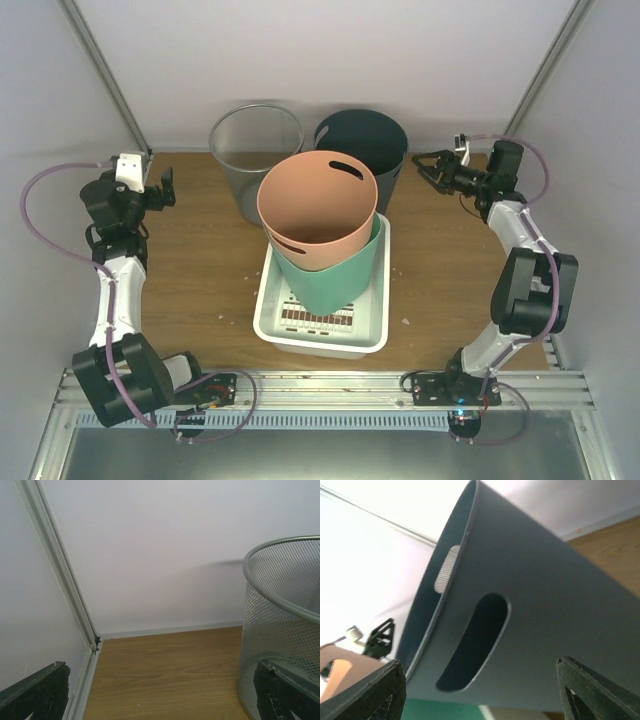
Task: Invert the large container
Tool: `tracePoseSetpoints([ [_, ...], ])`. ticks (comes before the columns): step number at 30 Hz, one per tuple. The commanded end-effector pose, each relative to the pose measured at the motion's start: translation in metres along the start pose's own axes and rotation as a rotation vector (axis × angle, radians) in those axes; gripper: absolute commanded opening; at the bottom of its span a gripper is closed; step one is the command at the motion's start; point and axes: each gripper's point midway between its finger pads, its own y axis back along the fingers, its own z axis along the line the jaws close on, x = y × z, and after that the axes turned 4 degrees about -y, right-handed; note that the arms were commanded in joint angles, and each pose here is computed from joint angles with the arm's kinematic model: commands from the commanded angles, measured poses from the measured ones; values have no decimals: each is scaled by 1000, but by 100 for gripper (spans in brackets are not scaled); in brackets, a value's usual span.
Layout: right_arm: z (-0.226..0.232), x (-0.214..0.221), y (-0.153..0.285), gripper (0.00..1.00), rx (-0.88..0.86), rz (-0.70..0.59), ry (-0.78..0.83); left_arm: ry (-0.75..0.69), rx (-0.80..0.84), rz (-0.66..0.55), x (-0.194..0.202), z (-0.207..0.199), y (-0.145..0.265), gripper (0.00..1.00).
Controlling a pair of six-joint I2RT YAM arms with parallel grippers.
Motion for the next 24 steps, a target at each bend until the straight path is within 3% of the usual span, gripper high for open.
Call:
tracePoseSetpoints([
  [1,57,5,15,82,-149,47,7,-31,8,-25,-7,-1,6,99],
  [7,76,16,16,84,-209,84,-36,-3,11,-1,5,-2,2,99],
  [24,55,19,-9,83,-260,79,-168,-31,-27,-36,-4,3,9,99],
])
